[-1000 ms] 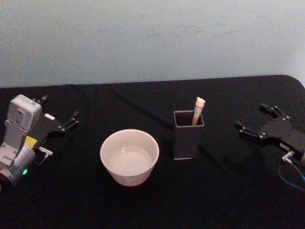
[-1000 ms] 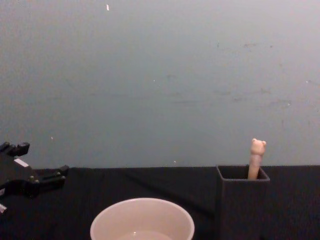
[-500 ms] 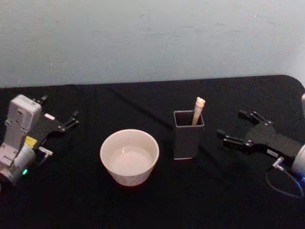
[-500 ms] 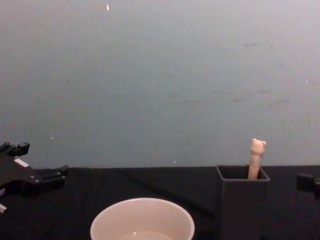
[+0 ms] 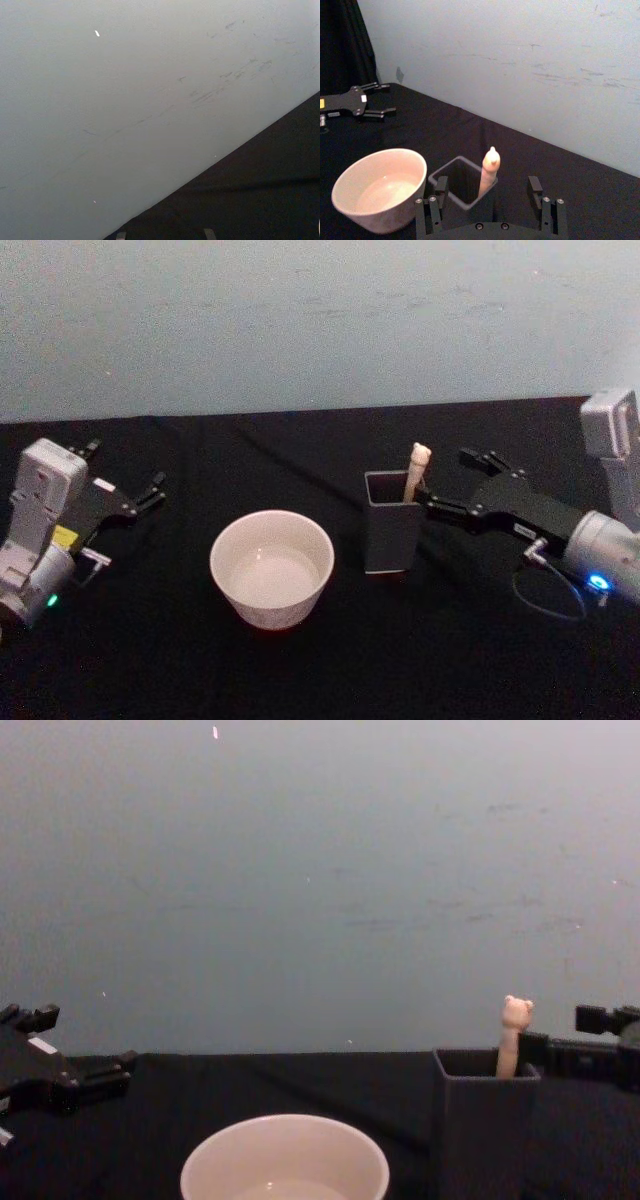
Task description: Pick up the stirring spoon with one hand, stir inside the cup, then place it back in its original position.
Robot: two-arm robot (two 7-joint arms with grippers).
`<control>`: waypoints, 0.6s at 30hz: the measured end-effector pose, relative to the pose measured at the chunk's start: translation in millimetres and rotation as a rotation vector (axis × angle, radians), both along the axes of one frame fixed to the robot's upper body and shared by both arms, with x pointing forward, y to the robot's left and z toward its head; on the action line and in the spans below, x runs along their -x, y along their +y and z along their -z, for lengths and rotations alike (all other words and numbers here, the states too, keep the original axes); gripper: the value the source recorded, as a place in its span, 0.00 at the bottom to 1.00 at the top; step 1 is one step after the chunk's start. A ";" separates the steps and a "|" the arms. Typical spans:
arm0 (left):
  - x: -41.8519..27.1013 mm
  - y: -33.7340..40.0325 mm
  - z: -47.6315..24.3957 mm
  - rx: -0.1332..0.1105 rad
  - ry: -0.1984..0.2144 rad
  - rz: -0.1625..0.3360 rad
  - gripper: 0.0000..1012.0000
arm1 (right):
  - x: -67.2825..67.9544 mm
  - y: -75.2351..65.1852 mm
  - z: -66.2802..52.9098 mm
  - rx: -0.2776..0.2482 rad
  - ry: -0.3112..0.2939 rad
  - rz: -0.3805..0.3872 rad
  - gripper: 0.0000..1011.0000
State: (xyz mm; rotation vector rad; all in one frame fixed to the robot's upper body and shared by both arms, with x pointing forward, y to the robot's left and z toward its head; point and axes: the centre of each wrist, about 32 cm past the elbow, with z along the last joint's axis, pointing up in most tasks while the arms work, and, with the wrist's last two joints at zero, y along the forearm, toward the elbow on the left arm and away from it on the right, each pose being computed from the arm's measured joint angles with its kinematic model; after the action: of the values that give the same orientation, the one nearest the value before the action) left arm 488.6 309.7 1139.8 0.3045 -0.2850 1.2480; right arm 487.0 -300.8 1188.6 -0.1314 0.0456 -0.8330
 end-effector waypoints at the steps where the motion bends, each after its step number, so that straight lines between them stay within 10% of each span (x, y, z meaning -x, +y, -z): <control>1: 0.0 0.0 0.0 0.000 0.000 0.000 0.99 | -2.0 1.5 0.2 -0.002 0.002 0.001 0.99; 18: 0.0 0.0 0.0 0.000 0.000 0.000 0.99 | -28.0 19.8 4.5 -0.011 0.028 0.029 0.99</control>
State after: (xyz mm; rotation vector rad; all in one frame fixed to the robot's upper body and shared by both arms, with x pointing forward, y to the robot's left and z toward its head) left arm 488.6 309.7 1139.8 0.3044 -0.2850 1.2479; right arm 515.0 -281.0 1184.1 -0.1318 0.0783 -0.8594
